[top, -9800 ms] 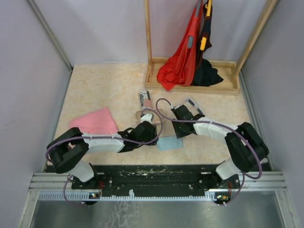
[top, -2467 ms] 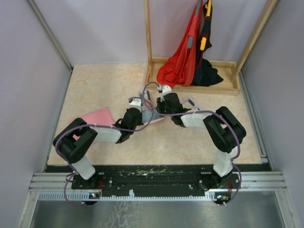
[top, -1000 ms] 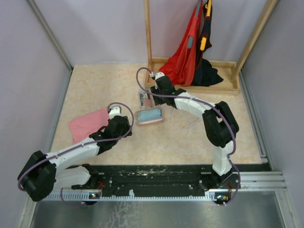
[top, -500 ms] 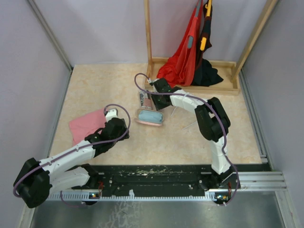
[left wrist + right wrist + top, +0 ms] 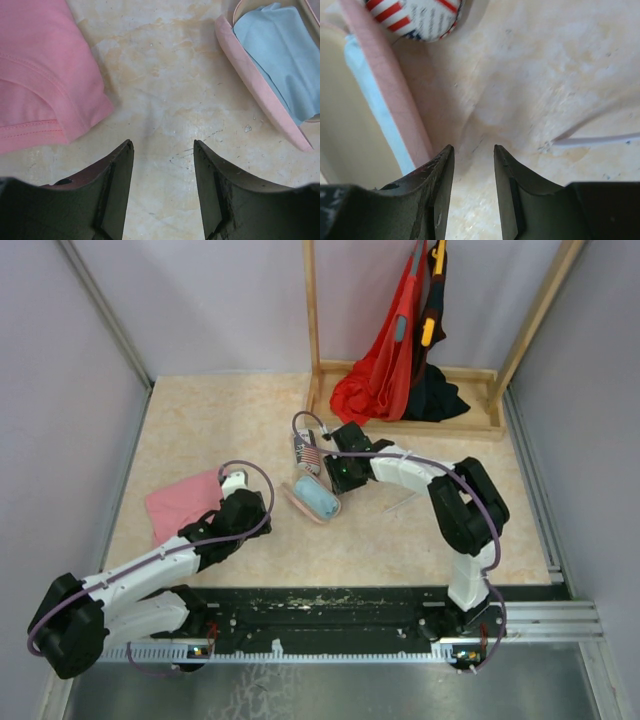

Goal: Organize the sunglasses
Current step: Adjust the sunglasses case at the center of the board.

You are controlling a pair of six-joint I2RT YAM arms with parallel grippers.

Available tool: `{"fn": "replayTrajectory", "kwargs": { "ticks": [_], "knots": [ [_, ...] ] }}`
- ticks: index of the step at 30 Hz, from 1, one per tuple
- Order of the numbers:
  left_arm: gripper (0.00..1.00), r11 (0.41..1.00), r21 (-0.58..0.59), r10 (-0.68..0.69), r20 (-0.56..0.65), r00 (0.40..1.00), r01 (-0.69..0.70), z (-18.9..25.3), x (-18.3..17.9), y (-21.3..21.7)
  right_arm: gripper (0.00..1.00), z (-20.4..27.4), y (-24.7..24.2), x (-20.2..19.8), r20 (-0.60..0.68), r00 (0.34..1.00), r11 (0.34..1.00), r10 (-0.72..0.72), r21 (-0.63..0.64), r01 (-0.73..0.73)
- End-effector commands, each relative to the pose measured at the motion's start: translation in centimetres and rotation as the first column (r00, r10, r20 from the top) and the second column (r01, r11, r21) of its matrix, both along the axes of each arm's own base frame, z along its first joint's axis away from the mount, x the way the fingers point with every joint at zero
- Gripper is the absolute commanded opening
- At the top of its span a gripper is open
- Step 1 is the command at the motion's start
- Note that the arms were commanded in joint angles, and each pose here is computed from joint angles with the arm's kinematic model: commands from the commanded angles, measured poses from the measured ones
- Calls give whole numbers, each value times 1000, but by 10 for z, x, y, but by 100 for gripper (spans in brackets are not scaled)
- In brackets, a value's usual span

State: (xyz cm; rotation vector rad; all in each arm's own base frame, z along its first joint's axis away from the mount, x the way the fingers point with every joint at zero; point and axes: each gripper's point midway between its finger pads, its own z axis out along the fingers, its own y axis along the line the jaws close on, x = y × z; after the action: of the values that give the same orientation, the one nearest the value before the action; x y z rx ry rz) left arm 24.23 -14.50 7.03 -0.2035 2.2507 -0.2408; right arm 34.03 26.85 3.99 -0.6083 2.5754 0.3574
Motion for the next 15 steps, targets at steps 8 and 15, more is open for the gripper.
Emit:
{"fn": "replayTrajectory", "kwargs": {
  "ticks": [8, 15],
  "knots": [
    [59, 1000, -7, -4, 54, 999, 4, 16, 12, -4, 38, 36, 21, -48, 7, 999, 984, 44, 170, -44],
    [59, 1000, -1, -10, 70, 998, 11, 20, 16, -6, 38, 50, 11, -63, 29, 999, 979, 22, 201, -27]
  ]
}}
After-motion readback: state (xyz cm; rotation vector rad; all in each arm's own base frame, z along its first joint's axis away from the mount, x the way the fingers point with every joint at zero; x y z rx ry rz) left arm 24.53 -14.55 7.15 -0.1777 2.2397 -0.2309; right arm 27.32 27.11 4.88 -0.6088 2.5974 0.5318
